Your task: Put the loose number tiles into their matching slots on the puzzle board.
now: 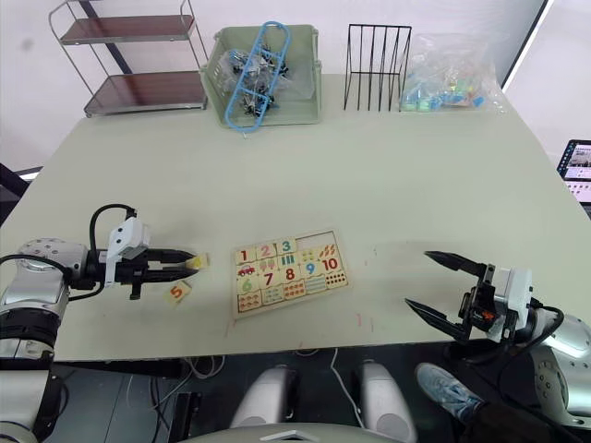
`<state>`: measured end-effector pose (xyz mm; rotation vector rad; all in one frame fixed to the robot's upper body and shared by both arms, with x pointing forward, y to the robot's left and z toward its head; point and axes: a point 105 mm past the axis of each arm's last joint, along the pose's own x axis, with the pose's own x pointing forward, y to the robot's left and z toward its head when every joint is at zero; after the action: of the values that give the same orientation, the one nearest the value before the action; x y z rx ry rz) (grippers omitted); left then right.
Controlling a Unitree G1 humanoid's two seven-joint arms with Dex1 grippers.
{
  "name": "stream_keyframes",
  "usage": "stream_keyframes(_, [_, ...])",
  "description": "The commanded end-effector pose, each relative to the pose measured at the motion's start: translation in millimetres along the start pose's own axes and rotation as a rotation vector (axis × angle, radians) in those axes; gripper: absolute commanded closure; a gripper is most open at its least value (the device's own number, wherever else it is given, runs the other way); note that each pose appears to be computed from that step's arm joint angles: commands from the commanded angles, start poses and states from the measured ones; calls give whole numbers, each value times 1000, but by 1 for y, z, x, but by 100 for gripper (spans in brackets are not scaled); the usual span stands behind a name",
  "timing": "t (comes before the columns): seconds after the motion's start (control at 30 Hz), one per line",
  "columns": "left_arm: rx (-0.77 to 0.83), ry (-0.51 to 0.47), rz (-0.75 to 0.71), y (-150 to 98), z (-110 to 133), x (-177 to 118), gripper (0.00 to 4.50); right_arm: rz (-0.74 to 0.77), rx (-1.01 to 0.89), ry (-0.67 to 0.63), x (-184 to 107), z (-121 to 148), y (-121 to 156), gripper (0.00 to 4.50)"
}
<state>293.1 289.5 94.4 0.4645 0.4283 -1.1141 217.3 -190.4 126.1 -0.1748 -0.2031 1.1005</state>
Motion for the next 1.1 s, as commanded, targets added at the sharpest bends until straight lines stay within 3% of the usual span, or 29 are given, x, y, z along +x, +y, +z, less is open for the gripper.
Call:
stream_keyframes(0.03, [11,10,16,3,4,-13,358,29,-17,-45,1,8,1,0])
stream_keyframes(0.4, [86,5,34,11,28,-27,358,90,24,-86,5,12,3,0])
stream_keyframes(0.73, [125,-35,-6,6,70,-31,358,100,39,-113,14,8,6,0])
stream_keyframes(1.1, [157,-66,-62,-9,127,2,358,57,36,-112,14,8,7,0])
